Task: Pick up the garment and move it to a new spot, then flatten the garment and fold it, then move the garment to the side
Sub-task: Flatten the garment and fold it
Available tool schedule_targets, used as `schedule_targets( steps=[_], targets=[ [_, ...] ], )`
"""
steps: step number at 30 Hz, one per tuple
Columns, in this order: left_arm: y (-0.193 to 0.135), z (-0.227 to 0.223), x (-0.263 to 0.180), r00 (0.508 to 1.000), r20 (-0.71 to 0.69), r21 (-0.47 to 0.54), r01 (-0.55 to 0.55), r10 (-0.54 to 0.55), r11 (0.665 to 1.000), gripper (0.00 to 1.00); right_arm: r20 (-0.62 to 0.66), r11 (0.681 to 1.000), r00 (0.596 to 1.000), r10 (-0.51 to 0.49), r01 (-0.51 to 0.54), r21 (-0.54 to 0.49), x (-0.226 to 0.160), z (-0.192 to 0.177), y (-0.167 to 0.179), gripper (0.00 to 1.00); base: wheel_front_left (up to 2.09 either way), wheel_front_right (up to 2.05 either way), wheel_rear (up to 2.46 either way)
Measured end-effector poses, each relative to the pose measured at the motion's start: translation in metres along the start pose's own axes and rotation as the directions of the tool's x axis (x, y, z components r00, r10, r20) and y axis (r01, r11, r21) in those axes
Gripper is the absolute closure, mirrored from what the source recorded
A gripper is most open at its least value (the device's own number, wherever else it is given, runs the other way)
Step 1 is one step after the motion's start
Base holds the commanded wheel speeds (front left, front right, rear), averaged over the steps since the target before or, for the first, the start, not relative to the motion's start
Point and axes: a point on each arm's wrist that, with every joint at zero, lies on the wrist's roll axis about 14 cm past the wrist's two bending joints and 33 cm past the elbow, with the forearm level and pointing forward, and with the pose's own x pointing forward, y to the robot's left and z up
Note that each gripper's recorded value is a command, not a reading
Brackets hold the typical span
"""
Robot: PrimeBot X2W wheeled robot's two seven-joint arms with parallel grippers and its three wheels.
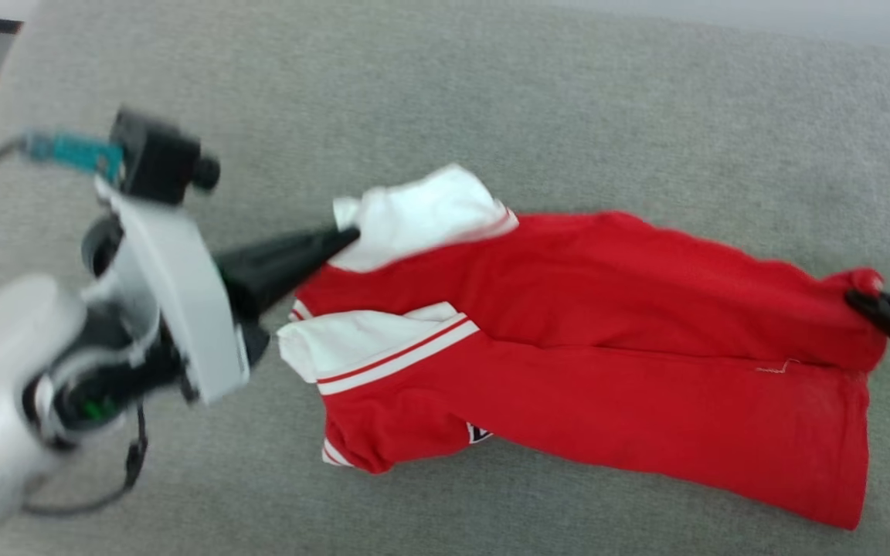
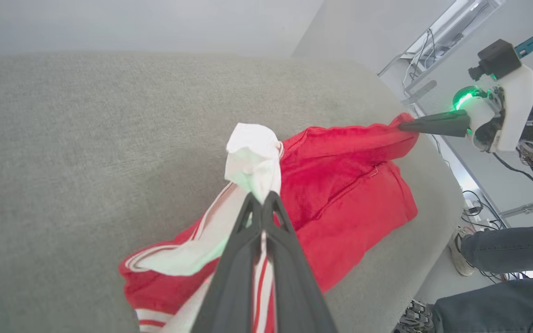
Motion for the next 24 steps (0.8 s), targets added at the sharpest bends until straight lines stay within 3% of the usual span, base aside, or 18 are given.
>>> schedule_targets(
  steps=[7,15,20,24],
  targets=[
    [-0.004,-0.048,-0.034,1.0,-0.004,-0.065,-0.031,0.031,0.997,1.0,-0.049,0.998,0.999,0.015,-0.012,0.062,-0.01,-0.037,0.008,1.0,0.0,0.0,0.0],
    [-0.004,-0.107,-0.042,0.996,-0.084,-0.194,-0.05,0.035,0.98,1.0,-0.107,0.989,0.994,0.002,0.014,0.149,-0.009,-0.075,0.007,1.0,0.0,0.0,0.0],
    [0.014,-0.145,-0.042,0.979,-0.186,-0.164,-0.118,0.086,0.979,1.0,-0.151,0.985,0.988,-0.027,0.053,0.167,0.002,-0.094,-0.001,1.0,0.0,0.0,0.0],
    [0.016,-0.159,-0.029,0.978,-0.189,-0.199,-0.128,0.09,0.972,1.0,-0.147,0.984,0.988,-0.046,0.07,0.164,0.015,-0.098,-0.007,1.0,0.0,0.0,0.0]
  ],
)
